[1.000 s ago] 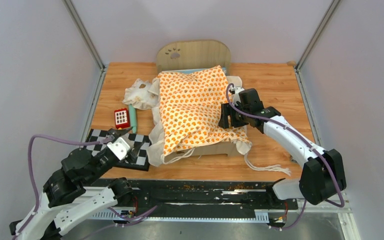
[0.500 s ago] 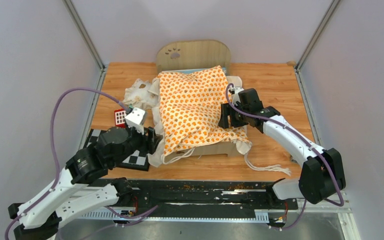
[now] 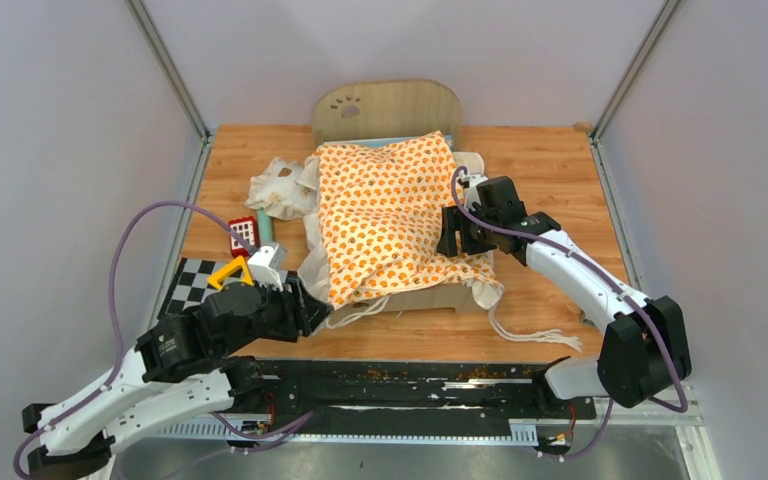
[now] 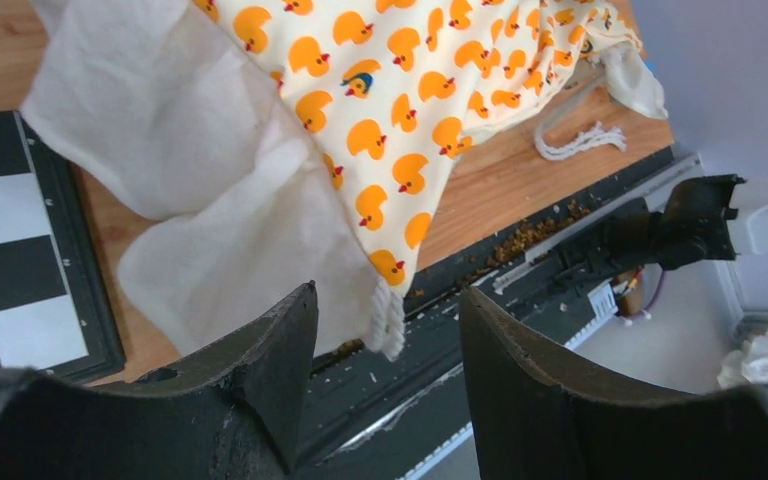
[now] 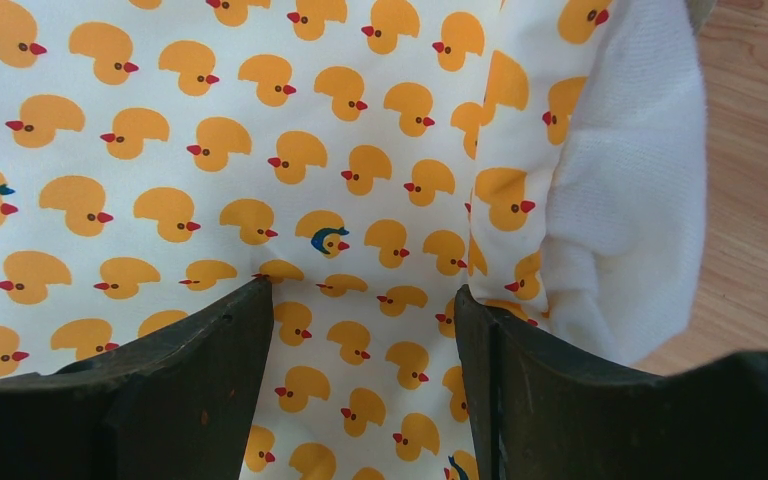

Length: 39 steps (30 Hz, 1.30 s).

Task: Set up the pet bed
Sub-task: Adjust the mattress on the bed frame.

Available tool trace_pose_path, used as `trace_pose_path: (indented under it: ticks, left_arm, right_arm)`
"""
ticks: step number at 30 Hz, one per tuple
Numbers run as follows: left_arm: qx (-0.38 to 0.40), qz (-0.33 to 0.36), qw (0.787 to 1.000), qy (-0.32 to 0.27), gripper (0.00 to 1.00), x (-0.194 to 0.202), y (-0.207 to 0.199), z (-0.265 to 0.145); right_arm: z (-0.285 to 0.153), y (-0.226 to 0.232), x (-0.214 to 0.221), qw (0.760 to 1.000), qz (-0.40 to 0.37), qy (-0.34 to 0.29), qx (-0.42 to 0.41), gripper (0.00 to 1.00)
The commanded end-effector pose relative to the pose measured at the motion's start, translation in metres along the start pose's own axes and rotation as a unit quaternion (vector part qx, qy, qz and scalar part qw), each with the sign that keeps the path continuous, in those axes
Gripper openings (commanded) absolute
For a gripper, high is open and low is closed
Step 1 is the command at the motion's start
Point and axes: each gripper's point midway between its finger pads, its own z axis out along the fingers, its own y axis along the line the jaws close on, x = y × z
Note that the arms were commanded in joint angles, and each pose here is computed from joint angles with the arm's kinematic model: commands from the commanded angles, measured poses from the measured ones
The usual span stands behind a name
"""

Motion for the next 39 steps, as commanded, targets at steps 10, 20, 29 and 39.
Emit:
trace_pose_path:
  ticks: [10, 20, 29, 39]
  left_arm:
    - [-0.084, 0.022, 0.996, 0.029, 0.61, 0.044, -0.003, 0.023]
    - [-0.194, 0.022, 0.980, -0.047, 0.59, 0.047, 0.016, 0.045]
    - [-0.243, 0.015, 0.960, -0.137, 0.51, 0.019, 0.049, 0.031]
    - [-0.336, 0.074, 0.923, -0.172, 0.61, -0.003, 0.072, 0.009]
  right_arm:
    - [-0.004, 0.002, -0.013, 1.000, -0.001, -0.016, 0.002, 0.67]
    - [-0.003, 0.002, -0.012, 1.000, 0.001, -0.016, 0.000, 0.67]
    - [0.003, -0.002, -0.010, 1.000, 0.004, -0.011, 0.008, 0.68]
    - [0.008, -0.003, -0.009, 1.000, 0.006, -0.006, 0.009, 0.68]
